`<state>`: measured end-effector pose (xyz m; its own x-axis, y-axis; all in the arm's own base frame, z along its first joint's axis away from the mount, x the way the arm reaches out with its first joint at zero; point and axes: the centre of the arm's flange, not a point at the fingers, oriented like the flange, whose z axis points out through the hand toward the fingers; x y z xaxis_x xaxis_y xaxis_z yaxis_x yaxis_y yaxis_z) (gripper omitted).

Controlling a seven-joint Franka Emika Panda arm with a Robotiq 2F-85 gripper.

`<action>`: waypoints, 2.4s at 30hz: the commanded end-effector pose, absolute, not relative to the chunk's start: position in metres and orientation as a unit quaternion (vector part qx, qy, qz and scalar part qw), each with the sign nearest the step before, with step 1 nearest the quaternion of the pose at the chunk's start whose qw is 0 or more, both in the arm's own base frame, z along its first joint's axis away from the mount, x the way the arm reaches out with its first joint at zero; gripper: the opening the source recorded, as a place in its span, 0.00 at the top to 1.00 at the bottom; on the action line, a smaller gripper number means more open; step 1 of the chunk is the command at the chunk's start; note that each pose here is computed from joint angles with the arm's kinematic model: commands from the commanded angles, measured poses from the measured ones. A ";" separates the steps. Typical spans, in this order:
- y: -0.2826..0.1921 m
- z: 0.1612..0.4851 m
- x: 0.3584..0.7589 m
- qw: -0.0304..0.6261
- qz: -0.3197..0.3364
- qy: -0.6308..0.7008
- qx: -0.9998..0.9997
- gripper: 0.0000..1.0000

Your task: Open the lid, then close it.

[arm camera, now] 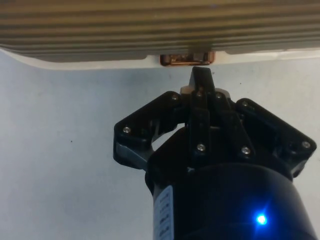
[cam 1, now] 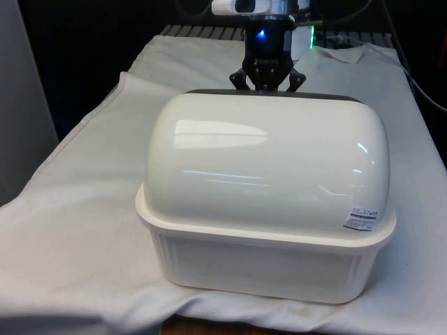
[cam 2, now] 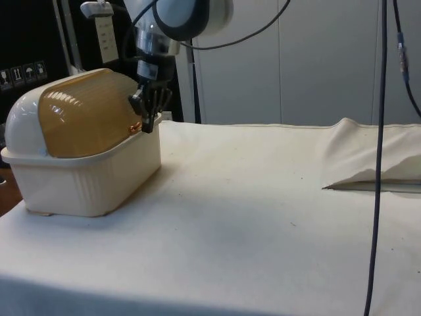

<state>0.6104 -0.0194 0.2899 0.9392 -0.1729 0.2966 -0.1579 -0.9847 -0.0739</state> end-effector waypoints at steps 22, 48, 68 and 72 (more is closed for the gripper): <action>-0.019 0.299 0.621 0.031 -0.168 0.091 -0.981 1.00; -0.019 0.344 0.625 0.035 -0.201 0.089 -0.975 1.00; -0.023 0.381 0.656 0.043 -0.233 0.092 -0.967 1.00; -0.023 0.386 0.664 0.044 -0.239 0.092 -0.966 1.00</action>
